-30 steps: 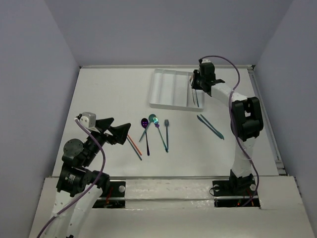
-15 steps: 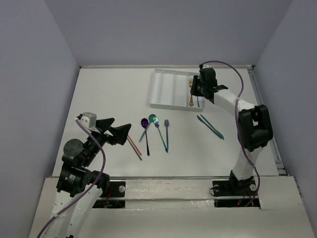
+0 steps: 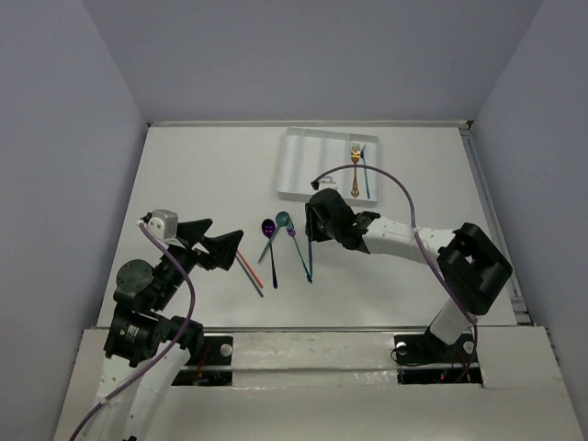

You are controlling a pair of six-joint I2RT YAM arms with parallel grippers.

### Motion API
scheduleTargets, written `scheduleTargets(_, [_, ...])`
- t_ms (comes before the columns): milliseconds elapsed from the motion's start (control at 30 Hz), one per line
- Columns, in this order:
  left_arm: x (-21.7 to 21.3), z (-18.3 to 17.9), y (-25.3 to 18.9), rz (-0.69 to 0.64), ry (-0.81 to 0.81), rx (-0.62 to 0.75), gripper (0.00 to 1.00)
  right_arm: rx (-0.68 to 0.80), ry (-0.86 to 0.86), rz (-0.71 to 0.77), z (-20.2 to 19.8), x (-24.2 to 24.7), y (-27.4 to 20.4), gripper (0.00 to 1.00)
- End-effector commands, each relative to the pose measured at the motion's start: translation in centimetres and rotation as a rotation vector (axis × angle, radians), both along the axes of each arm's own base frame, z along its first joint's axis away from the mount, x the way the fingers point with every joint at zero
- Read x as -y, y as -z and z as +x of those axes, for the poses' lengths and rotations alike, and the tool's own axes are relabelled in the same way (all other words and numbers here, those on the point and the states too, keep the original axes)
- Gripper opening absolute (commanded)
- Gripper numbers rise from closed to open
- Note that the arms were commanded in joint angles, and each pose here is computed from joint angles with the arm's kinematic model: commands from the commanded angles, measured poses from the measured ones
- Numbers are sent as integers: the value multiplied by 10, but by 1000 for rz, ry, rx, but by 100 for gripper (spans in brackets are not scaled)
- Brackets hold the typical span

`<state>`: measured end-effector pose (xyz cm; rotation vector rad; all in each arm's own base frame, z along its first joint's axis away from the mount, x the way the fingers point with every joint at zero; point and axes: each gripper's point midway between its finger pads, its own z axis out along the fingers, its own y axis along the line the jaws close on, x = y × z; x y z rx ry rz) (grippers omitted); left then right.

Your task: Sort the eating utensils into containers

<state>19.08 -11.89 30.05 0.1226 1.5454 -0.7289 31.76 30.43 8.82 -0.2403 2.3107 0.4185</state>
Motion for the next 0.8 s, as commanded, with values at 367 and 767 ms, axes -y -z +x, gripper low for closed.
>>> scheduleTargets(367, [2,-2,-11,-12,15,61,99,-62,99,-147,-9,-9,55,35])
scheduleTargets(767, [3,-2,-11,-10,19,62,99,-38,150,-240,4,0,66,11])
